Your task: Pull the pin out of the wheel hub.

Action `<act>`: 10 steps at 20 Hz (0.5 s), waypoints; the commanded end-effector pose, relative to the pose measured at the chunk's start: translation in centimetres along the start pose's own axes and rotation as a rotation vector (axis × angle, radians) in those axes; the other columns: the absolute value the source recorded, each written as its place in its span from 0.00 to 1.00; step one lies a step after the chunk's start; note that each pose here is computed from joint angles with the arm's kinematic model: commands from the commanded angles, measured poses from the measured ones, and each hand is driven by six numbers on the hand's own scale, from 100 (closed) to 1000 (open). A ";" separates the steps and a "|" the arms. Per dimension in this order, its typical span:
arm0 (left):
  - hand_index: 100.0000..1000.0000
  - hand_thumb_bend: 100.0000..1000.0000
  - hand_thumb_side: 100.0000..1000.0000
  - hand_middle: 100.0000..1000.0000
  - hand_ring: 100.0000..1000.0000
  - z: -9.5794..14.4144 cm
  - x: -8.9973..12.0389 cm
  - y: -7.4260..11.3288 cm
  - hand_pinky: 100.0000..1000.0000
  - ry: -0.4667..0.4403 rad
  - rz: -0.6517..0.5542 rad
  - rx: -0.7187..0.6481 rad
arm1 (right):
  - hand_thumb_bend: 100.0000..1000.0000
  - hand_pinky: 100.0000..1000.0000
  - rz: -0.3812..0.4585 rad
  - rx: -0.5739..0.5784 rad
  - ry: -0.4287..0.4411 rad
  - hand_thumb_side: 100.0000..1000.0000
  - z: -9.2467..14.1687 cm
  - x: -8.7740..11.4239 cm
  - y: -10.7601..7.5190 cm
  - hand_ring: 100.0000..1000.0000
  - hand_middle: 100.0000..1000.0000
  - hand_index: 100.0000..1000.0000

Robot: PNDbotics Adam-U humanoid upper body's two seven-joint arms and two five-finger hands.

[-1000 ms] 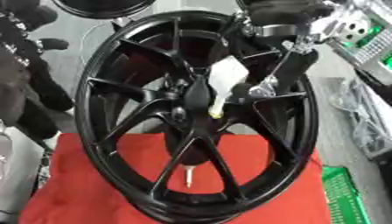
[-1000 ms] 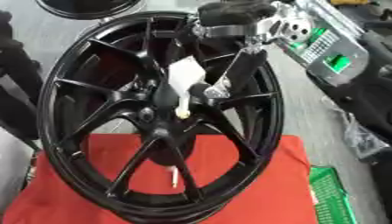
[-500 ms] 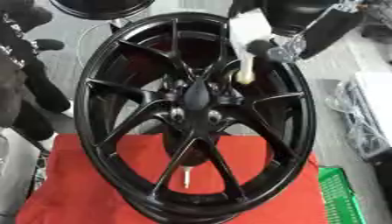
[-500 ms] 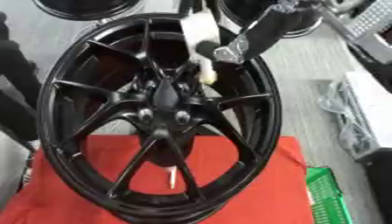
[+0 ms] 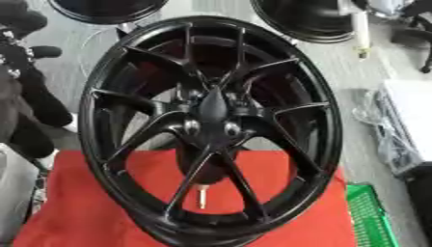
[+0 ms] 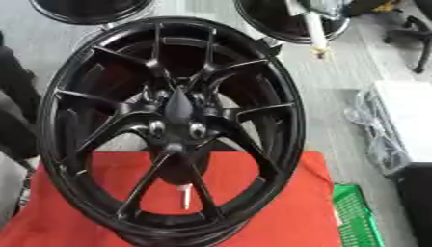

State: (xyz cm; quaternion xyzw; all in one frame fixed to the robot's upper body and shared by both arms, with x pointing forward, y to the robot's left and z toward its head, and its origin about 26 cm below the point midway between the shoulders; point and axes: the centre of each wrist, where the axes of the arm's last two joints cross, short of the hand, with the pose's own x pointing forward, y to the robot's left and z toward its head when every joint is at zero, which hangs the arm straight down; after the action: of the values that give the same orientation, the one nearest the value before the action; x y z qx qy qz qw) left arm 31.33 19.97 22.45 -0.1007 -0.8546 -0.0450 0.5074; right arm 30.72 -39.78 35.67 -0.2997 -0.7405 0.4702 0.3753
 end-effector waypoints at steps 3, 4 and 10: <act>0.65 0.01 0.67 0.56 0.78 0.0 0.7 0.9 0.58 -0.023 -0.036 0.024 | 0.00 0.60 0.018 -0.252 0.169 0.00 4.5 -3.1 -4.0 0.42 0.15 0.33; 0.65 0.01 0.67 0.56 0.78 0.0 0.7 1.0 0.58 -0.023 -0.039 0.029 | 0.00 0.59 0.002 -0.285 0.206 0.00 5.4 -4.1 -3.8 0.42 0.14 0.33; 0.64 0.00 0.67 0.56 0.78 0.1 0.7 1.5 0.57 -0.029 -0.053 0.049 | 0.00 0.57 -0.084 -0.564 0.527 0.00 15.6 -11.5 0.5 0.41 0.14 0.33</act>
State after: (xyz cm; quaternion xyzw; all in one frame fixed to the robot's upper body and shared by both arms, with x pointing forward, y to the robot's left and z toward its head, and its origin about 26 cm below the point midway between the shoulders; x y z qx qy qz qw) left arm 31.34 21.02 22.18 -0.0782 -0.8571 -0.0322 0.5081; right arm 24.66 -54.99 26.70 -0.4467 -0.7229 0.1742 0.4976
